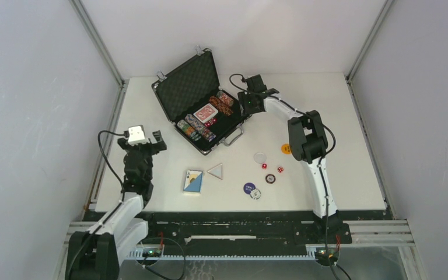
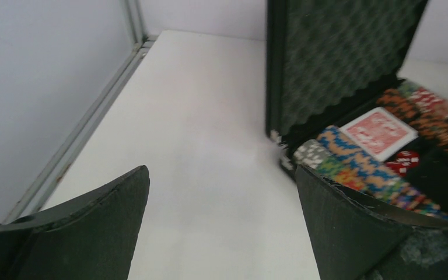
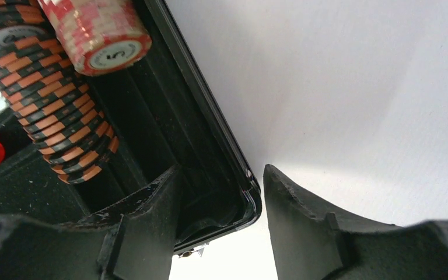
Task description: Pack up texas hold em set
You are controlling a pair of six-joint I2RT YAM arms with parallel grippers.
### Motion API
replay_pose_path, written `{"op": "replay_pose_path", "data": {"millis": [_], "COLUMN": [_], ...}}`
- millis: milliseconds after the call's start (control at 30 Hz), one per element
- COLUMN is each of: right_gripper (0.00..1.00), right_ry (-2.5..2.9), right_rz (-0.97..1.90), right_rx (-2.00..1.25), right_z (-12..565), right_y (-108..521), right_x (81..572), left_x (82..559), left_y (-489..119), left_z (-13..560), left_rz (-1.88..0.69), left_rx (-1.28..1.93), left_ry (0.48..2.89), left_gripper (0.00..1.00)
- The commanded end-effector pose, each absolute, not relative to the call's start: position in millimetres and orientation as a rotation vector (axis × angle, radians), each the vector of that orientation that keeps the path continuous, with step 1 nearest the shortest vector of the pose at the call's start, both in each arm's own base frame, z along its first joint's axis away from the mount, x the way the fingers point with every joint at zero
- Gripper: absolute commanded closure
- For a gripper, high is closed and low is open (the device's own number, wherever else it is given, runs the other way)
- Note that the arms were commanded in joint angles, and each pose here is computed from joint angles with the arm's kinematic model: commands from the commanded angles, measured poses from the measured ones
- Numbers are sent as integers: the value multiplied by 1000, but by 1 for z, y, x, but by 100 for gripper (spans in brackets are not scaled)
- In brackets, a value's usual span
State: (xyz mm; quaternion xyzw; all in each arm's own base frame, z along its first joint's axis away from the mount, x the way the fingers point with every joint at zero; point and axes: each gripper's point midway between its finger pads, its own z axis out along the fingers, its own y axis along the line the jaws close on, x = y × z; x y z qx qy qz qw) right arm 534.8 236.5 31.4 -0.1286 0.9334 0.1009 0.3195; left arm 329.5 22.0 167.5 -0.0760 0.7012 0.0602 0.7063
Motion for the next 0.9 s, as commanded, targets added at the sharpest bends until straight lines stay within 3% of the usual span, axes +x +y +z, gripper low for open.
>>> {"op": "replay_pose_path", "data": {"millis": [0, 133, 233, 700, 867], "right_gripper": [39, 46, 54, 57, 56], "right_ry": [2470, 2481, 2499, 2606, 2627], "right_rz": [250, 165, 157, -24, -55], "right_rx": [-289, -271, -256, -296, -320], "right_z": [39, 38, 35, 23, 20], "right_y": [233, 224, 225, 207, 204], "right_x": [536, 530, 525, 476, 451], "left_x": [330, 330, 327, 319, 317], "left_y": [-7, -41, -45, -114, -109], "left_z": [195, 198, 191, 171, 172], "left_rz": [6, -128, -61, -313, -308], "left_rx": [-180, -218, -224, -56, -95], "left_ry": [1543, 1615, 1738, 1890, 1866], "left_gripper": [0, 0, 0, 0, 0]}}
